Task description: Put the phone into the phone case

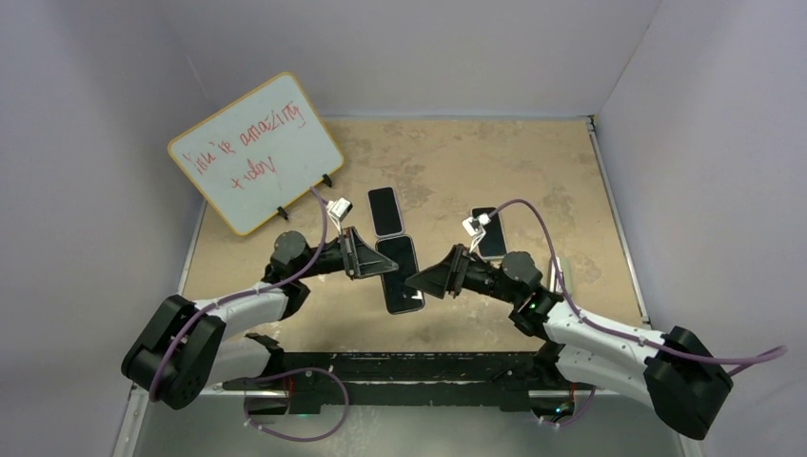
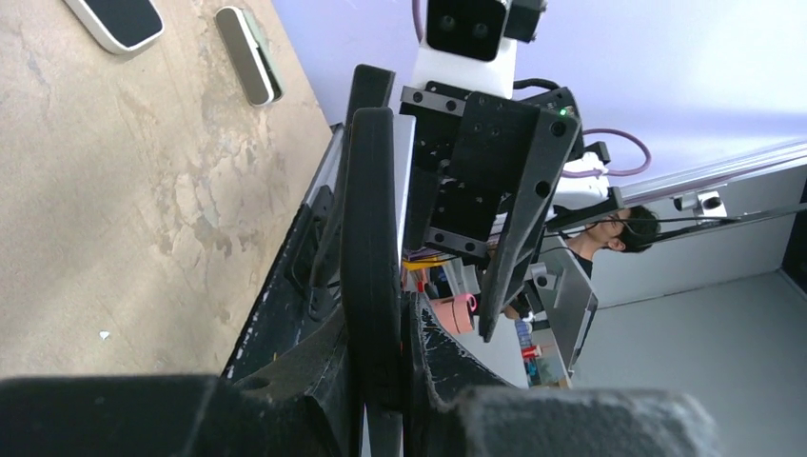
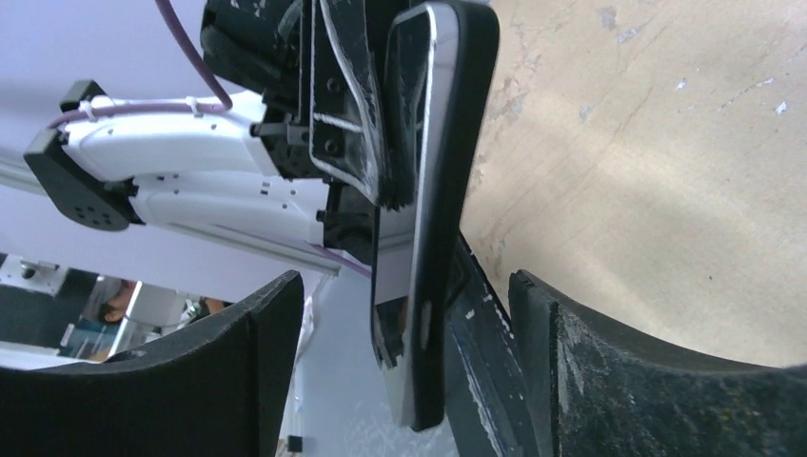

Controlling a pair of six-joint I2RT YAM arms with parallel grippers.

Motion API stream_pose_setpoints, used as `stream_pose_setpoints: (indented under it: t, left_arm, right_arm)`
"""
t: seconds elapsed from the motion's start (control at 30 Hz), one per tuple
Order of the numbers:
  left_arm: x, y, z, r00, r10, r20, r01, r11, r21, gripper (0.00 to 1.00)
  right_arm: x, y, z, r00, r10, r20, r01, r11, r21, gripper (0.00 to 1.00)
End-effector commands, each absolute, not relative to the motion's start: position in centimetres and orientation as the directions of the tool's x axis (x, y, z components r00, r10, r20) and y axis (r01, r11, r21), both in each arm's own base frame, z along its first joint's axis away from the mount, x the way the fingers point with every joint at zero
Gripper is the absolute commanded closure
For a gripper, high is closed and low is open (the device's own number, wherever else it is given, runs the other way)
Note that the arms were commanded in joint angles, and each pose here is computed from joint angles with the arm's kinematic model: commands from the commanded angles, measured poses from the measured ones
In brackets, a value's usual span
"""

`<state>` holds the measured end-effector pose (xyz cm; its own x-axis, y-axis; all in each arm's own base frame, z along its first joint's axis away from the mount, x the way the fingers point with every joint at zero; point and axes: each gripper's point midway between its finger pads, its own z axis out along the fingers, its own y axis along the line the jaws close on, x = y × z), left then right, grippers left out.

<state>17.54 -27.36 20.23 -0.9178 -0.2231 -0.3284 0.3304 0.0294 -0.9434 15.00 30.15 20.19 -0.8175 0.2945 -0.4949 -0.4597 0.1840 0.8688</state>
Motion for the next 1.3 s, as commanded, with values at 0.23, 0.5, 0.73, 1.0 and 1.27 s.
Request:
stream_pose_setpoints:
  t: [0.23, 0.5, 0.73, 1.0, 1.27]
  left_arm:
    - [18.2, -27.7, 24.8, -0.835, -0.268, -0.481, 0.513, -0.060, -0.857, 1.00]
    - [19.4, -28.0, 22.6, -0.819, -0.265, -0.509, 0.519, 0.036, -0.854, 1.00]
    - [21.3, -27.1, 19.5, -0.762, -0.210, -0.613, 0.547, 0.297, -0.783, 1.00]
    - [18.8, -27.6, 22.3, -0.758, -0.142, -0.637, 0.620, 0.149, -0.771, 1.00]
    - [15.5, -27.4, 23.1, -0.735, -0.009, -0.678, 0.677, 0.018, -0.735, 1.00]
  right_arm:
    - [12.3, 29.6, 18.5, -0.836, 0.177, -0.520, -0.496, 0.164, 0.853, 0.24]
    - [12.5, 29.4, 18.7, -0.854, 0.209, -0.476, -0.446, 0.175, 0.878, 0.77]
    - [13.6, 29.0, 19.3, -0.859, 0.282, -0.427, -0.381, 0.204, 0.902, 1.00]
    - [13.6, 29.0, 20.1, -0.837, 0.265, -0.479, -0.434, 0.213, 0.876, 0.51]
    - [15.3, 28.5, 23.6, -0.735, 0.274, -0.621, -0.542, 0.313, 0.780, 0.08]
